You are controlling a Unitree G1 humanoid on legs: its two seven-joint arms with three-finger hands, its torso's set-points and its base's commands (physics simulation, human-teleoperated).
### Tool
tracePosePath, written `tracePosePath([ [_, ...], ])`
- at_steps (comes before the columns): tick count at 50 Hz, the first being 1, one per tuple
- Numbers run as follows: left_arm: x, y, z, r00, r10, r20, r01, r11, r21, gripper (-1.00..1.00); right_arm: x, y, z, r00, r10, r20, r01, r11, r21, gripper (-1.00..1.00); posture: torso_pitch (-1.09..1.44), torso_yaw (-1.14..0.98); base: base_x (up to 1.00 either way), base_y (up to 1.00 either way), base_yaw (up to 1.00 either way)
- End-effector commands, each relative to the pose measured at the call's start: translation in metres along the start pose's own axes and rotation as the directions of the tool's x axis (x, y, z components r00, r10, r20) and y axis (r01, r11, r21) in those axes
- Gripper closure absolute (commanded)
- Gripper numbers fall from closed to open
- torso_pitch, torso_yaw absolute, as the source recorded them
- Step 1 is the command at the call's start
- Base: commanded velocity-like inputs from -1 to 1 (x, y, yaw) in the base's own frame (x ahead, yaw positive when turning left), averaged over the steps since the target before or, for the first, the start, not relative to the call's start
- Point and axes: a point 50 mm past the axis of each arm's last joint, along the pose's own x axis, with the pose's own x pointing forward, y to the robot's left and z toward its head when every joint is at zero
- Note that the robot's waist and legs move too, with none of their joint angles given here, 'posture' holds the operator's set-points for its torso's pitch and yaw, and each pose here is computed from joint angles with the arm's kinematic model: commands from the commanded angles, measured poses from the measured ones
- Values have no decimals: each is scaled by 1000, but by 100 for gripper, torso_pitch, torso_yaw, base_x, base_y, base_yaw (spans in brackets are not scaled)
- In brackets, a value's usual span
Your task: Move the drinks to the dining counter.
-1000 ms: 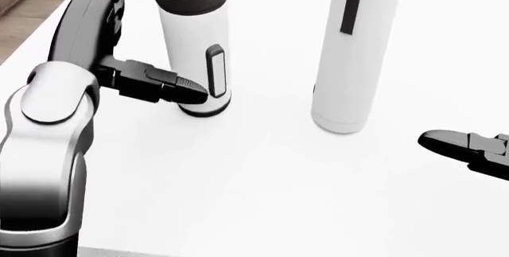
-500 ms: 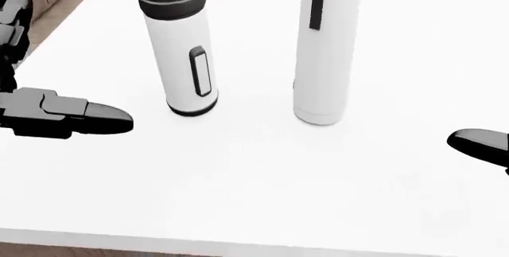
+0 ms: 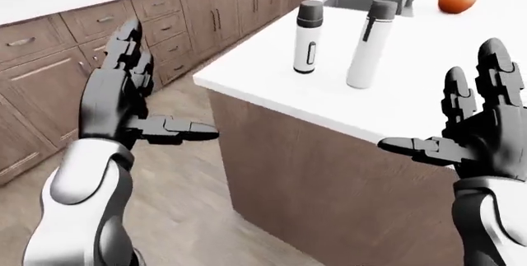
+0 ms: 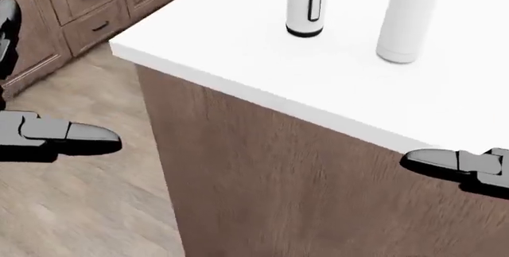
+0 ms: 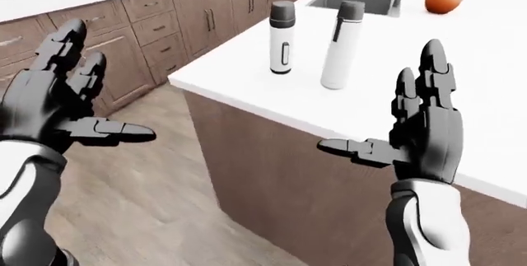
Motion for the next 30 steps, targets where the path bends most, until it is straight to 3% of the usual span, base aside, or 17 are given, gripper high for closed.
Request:
tracePosePath([
  [1, -1, -2, 14, 995, -3, 96, 5, 1000, -15, -100, 1, 3, 12, 996, 18, 84, -16, 1000, -17, -100, 0, 0, 0, 0, 100],
  [5, 0, 2, 6, 996, 32, 81, -30, 999, -30, -100, 0, 4, 12, 996, 27, 83, -25, 999, -26, -100, 0, 0, 0, 0, 100],
  [10, 1, -1, 0, 997, 23, 76, -20, 999, -42, -100, 0, 3, 14, 996, 34, 87, -30, 999, -39, -100, 0, 0, 0, 0, 100],
  [11, 0, -3, -2, 999, 11, 48, -7, 997, -71, -100, 0, 4, 14, 995, 40, 90, -36, 998, -43, -100, 0, 0, 0, 0, 100],
  [12, 0, -2, -1, 998, 22, 52, -20, 998, -53, -100, 1, 4, 13, 995, 42, 87, -39, 998, -45, -100, 0, 0, 0, 0, 100],
  [30, -12, -8, 11, 993, -32, 116, 43, 995, -91, -100, 1, 6, 10, 995, 70, 76, -64, 995, -77, -100, 0, 0, 12, 0, 100],
])
